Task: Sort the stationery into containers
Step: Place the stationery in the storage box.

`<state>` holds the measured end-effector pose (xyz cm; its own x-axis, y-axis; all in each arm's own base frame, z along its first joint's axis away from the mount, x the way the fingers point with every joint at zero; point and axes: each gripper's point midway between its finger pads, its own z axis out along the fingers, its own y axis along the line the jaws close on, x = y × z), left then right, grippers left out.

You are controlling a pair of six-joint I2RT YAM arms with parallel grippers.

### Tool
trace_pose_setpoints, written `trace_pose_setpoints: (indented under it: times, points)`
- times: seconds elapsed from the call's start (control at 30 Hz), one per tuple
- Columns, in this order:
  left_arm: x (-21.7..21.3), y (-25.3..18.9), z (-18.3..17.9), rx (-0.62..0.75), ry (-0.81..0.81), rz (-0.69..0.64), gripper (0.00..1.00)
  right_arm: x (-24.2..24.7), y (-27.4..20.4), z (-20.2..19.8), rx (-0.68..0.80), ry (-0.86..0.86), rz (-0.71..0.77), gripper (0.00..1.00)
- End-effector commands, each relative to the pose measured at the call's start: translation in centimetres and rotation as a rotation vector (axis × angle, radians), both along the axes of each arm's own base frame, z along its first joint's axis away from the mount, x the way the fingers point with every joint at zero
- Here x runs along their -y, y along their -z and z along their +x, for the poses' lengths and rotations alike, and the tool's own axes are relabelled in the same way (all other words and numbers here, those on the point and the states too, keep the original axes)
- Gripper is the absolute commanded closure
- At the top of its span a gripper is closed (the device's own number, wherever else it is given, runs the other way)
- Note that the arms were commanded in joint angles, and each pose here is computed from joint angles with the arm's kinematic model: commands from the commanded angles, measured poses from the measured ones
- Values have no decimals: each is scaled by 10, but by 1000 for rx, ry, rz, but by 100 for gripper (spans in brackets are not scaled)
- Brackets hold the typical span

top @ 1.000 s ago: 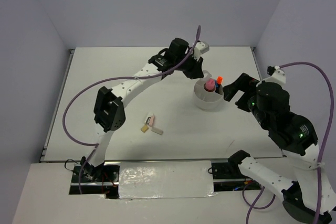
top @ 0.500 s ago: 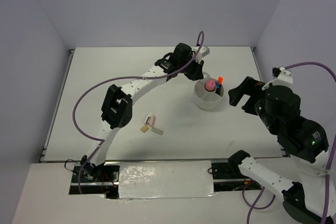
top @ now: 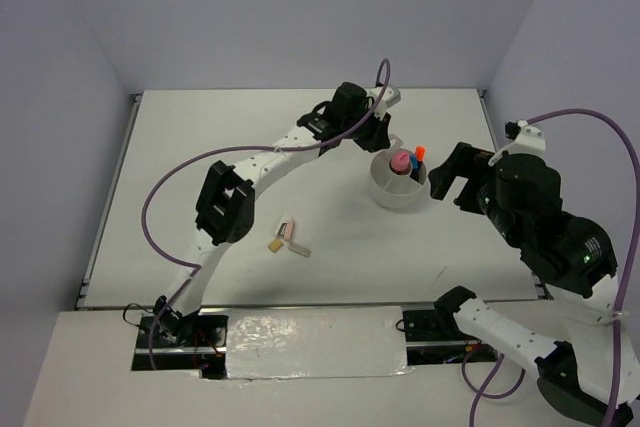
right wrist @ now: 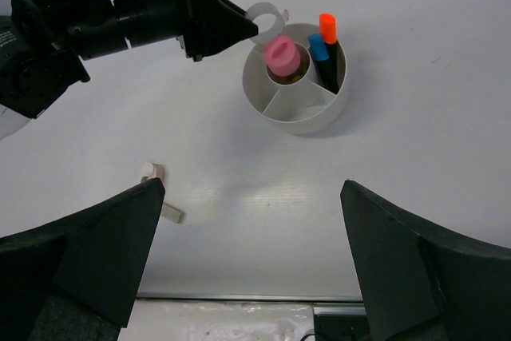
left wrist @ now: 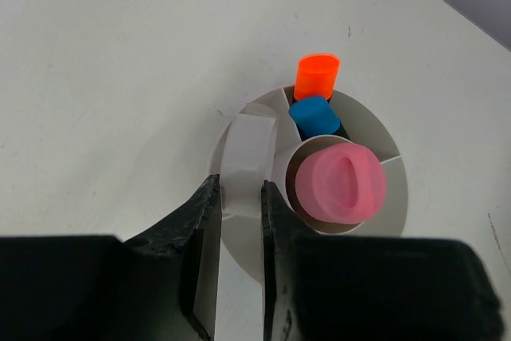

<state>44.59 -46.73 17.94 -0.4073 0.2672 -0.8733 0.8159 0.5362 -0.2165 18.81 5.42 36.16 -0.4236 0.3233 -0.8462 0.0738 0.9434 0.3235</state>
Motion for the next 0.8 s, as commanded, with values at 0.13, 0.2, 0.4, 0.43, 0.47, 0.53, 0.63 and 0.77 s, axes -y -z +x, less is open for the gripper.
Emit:
trace_pose_setpoints:
  times: [0.13,0.2,0.4,0.43,0.47,0.53,0.63,0.77]
  points:
    - [20,17,-10,-29,57,-28,53,-10,-18,13,48,-34,6,0]
    - [20,17,-9,-32,52,-29,40,-12,-20,15,54,-39,9,0]
    - [12,-4,-3,18,-5,-36,23,-14,-24,19,65,-50,8,0]
    - [10,-11,-2,27,-16,-42,22,-16,-24,20,65,-56,9,0]
    - [8,-18,0,38,-24,-51,22,-18,-23,20,64,-64,10,0]
    - [-3,-45,6,67,-82,-80,21,-26,-18,24,59,-98,13,0]
    - [-41,-89,26,117,-281,-108,16,-49,-4,34,47,-214,-3,0]
    - [-138,-115,46,24,-631,-106,1,-117,47,48,-43,-520,29,0]
